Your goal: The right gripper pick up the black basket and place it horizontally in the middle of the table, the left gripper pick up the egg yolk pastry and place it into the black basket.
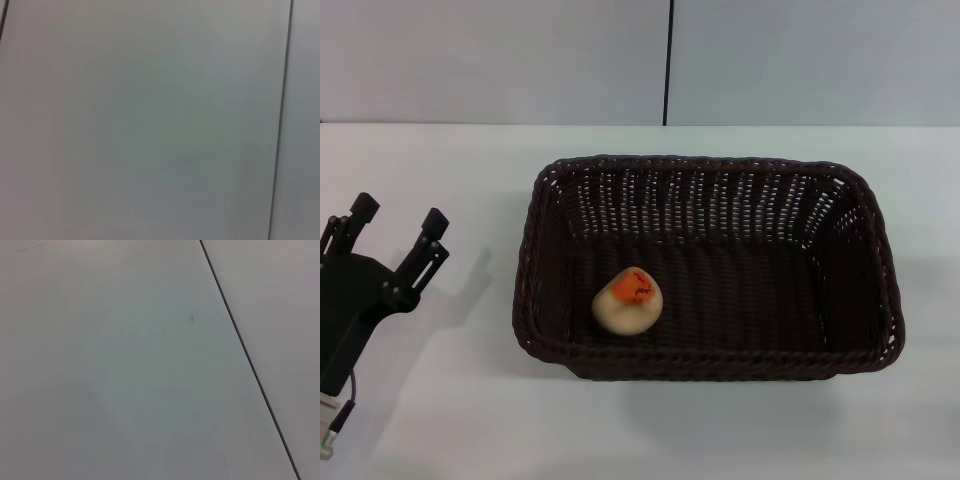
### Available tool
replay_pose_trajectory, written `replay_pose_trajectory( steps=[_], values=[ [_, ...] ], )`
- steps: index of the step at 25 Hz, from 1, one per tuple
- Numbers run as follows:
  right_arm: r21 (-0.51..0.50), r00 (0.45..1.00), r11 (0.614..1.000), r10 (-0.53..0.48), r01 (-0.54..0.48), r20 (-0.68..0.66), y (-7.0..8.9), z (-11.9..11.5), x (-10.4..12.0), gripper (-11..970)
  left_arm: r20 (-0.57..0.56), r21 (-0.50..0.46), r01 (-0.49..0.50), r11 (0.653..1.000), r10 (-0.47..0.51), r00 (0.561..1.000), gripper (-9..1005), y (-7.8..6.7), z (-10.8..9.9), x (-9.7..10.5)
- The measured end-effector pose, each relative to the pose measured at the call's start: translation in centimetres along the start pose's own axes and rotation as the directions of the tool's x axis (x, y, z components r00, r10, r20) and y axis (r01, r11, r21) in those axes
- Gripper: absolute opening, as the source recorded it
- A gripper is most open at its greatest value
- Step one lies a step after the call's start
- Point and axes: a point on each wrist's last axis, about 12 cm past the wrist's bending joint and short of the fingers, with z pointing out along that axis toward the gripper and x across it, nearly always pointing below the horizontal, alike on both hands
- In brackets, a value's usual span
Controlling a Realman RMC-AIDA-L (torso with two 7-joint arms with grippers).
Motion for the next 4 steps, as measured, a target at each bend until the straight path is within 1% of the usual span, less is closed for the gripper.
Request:
replay_pose_trajectory(
  steps=[4],
  values=[
    [0.0, 1.0, 1.0, 0.005, -0.005, 0.001, 0.13, -0.1, 0.06, 733, 0.009, -0.008, 0.003, 1.0, -0.003, 1.0, 846, -0.01, -0.1, -0.07]
  ],
)
